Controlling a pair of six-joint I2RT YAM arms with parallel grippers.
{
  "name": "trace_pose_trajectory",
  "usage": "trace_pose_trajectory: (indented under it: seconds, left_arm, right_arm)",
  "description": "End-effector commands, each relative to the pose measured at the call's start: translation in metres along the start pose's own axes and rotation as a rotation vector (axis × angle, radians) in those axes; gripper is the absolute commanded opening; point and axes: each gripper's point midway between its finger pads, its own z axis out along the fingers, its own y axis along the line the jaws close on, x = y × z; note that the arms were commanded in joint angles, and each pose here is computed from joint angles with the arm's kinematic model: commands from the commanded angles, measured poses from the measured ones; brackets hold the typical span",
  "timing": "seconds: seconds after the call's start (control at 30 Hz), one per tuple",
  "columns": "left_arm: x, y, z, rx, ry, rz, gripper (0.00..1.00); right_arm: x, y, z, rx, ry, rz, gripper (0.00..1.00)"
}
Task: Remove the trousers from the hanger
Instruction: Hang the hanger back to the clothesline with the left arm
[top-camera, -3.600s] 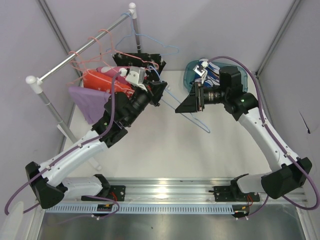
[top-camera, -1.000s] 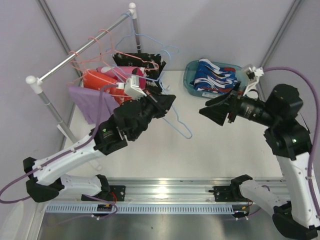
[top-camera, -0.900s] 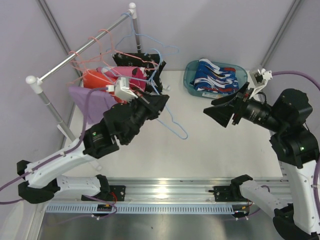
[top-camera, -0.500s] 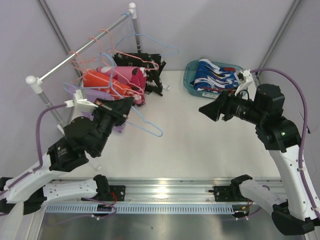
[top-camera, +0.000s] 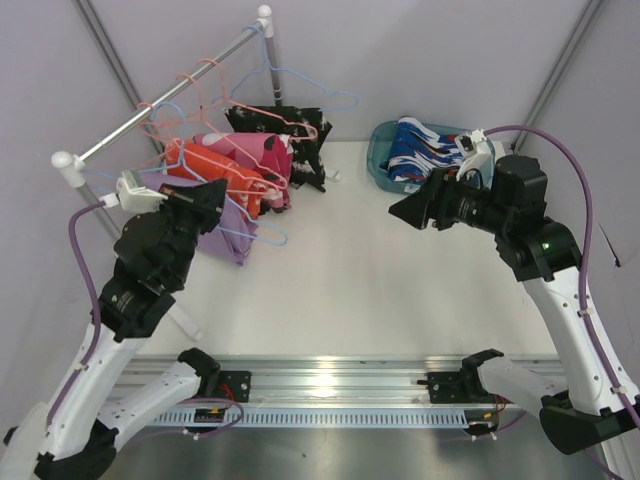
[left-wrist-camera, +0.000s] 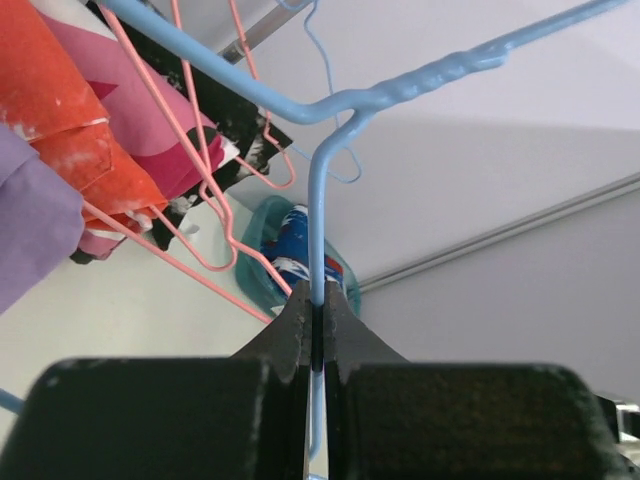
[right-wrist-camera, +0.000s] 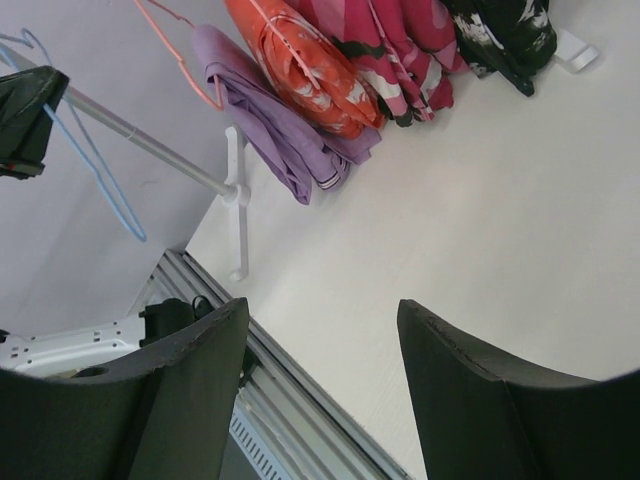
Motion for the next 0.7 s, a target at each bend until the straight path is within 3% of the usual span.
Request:
trace_pose_trajectory:
  seconds: [0.0,0.07,0.3,0.57,0.67]
  left_arm:
    - [0.007,-0.015,0.008,0.092,0.098,0.018,0.00]
    - [-0.003,-0.007,0.012,0.088,0.066,-0.004,0.00]
    - [0.012,0.002,0.024,0.131,0.134,-0.077,0.00]
    - [-0.032,0.017,0.018,0.060,-0.029,0.005,0.00]
    - [-0.038,0.027,0.024,0.052,-0.017,0.015,0.00]
  right_arm:
    - [-0.016,0.008,0.000,-0.025,-0.053,-0.017,0.67]
    - [-0.017,0.006,0.001,-0.019,-0.053,-0.013,0.67]
    - [-0.019,-0.003,0.012,0.002,-0.035,-0.017,0.67]
    - [-0.026,-0.005,0.025,-0.007,-0.019,-0.023,0.67]
    - [-0.026,-0.005,0.031,-0.021,-0.011,-0.012,0.67]
